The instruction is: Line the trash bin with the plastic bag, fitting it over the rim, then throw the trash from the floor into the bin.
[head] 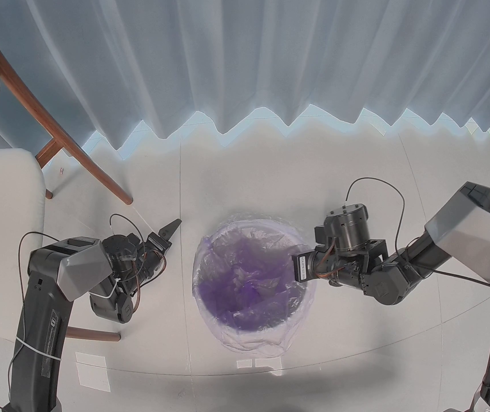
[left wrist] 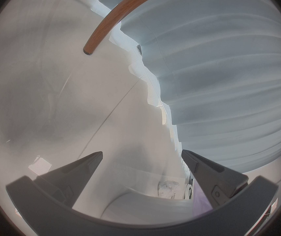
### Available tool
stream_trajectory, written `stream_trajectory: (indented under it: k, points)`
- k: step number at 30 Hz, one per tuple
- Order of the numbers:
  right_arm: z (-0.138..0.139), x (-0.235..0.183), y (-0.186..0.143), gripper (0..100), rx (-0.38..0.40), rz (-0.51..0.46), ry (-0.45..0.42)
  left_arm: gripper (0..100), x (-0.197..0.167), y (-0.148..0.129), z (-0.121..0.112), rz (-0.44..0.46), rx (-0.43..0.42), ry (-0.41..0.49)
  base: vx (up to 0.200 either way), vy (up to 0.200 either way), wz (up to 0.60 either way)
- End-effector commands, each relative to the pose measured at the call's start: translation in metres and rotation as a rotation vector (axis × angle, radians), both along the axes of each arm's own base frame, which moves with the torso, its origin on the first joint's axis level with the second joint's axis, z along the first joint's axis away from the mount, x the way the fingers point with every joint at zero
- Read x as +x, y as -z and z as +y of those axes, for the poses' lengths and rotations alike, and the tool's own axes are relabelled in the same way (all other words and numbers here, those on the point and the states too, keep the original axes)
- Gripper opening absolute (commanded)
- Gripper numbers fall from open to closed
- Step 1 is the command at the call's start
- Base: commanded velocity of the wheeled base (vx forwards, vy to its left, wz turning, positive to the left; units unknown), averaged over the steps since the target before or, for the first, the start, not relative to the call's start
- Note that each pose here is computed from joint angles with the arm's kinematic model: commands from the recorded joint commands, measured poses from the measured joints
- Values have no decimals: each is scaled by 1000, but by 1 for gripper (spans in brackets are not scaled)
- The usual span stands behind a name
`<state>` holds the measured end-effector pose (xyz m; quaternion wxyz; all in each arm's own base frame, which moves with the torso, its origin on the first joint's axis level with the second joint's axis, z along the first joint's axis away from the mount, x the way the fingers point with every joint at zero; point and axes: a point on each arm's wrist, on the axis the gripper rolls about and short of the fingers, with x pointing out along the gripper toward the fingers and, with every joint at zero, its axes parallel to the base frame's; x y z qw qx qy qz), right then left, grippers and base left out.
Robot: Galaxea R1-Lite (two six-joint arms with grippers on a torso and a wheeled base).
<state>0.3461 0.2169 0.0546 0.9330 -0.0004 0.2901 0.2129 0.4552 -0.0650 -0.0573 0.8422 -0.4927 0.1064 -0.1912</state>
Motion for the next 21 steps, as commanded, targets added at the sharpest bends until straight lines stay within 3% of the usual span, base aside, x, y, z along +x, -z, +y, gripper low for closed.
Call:
stream_trajectory:
  k: [1, 8, 14, 15, 21]
  points:
    - [-19, 6, -3, 0, -18, -57, -29, 100, 0, 1, 0, 1, 1, 2, 0, 0, 0]
    - [-9, 25, 17, 0, 44, -231, -58, 100, 0, 1, 0, 1, 1, 2, 0, 0, 0]
    - [-10, 27, 22, 0, 54, -232, -68, 100, -1, 1, -1, 2, 3, 21, 0, 0, 0]
    - [-11, 28, 21, 100, 59, -236, -67, 100, -1, 1, -1, 2, 3, 21, 0, 0, 0]
    - [-14, 31, 6, 100, 144, -254, -57, 100, -1, 1, -1, 2, 3, 21, 0, 0, 0]
